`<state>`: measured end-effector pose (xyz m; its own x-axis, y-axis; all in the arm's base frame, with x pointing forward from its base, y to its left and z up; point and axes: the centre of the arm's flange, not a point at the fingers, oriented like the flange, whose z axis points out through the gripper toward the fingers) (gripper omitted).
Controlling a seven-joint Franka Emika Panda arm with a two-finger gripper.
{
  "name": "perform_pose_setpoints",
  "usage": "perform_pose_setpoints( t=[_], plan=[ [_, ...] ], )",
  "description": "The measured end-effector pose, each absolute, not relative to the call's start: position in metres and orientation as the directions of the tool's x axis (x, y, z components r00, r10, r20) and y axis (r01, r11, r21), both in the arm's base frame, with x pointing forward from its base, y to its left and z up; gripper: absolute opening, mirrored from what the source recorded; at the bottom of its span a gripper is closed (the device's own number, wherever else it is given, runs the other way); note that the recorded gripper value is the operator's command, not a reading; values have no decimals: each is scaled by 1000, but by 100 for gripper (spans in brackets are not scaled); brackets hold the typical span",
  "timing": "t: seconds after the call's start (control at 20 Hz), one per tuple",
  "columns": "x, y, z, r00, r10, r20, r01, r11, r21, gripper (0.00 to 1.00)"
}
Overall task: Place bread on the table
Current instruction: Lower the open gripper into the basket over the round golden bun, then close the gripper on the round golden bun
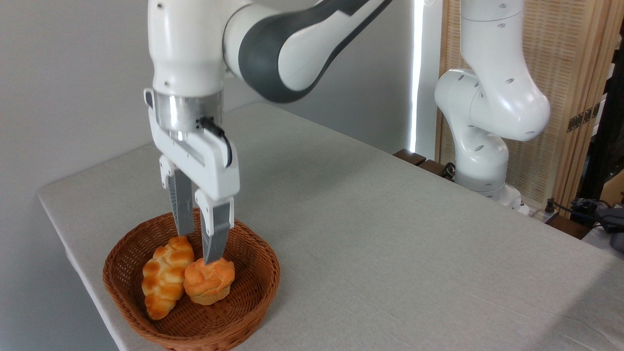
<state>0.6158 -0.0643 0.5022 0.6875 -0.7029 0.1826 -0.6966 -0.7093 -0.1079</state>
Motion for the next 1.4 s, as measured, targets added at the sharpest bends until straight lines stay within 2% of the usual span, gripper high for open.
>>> perform_pose_setpoints(
  t=[0.4,0.65,0.7,0.75,0.85,0.9,1.4],
  plan=[
    [630,-78,452,666,-735,123,-728,-677,-104,100],
    [632,-88,435,650,-754,95,-747,-657,-97,99],
    [632,-88,433,648,-756,89,-750,-655,-99,94],
    [633,-88,431,645,-760,80,-753,-650,-104,83],
    [633,-88,428,635,-770,63,-761,-638,-118,52],
    [633,-89,427,633,-772,60,-763,-635,-119,46],
    [633,-89,427,632,-773,59,-764,-634,-119,47]
  ],
)
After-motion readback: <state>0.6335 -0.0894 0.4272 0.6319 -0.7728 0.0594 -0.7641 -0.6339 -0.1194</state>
